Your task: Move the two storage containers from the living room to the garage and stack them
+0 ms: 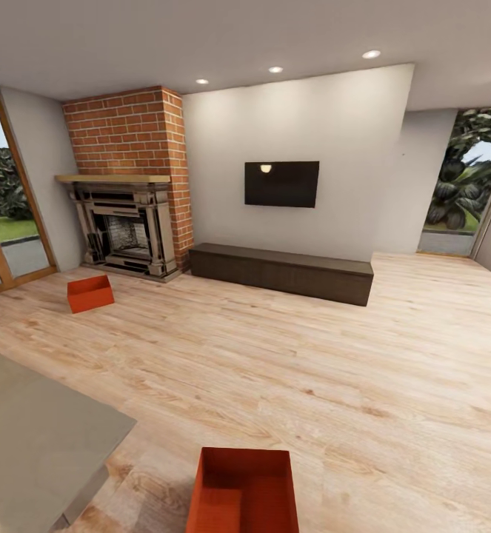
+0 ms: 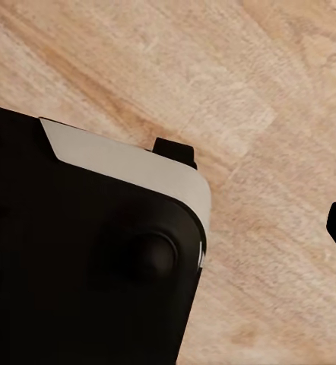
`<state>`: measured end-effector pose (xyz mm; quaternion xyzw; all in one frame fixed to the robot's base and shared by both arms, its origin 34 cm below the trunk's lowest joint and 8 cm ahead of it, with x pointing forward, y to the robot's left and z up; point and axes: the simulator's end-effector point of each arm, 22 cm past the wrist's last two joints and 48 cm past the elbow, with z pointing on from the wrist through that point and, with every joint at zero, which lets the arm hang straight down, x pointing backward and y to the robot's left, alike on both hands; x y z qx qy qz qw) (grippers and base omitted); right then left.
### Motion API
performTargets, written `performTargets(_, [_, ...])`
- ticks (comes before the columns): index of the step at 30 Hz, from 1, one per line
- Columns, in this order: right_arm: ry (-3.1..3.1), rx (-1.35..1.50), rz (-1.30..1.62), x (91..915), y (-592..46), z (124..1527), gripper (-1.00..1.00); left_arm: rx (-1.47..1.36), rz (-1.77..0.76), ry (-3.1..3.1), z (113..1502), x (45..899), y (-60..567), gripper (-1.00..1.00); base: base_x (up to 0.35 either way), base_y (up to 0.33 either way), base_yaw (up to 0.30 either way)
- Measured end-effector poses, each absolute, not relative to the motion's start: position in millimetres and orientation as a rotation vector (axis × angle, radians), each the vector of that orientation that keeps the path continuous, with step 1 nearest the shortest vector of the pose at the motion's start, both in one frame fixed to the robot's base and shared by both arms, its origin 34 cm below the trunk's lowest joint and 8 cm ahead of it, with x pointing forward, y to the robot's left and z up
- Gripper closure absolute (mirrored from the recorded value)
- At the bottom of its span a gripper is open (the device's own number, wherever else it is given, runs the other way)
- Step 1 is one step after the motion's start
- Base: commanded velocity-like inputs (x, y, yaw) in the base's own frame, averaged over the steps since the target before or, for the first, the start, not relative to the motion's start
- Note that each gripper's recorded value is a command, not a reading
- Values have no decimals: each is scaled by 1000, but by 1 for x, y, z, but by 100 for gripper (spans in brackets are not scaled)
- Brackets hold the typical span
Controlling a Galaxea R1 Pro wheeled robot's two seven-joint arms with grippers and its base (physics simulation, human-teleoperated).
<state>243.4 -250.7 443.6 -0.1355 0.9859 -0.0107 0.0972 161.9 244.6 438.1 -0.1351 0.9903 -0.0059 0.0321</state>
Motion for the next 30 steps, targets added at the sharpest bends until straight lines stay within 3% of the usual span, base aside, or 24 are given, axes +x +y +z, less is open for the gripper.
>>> performTargets(30, [2928,-400,-25,241,-247,443,-100,-415,-16,3054,438,160,246,-100,0,0,0])
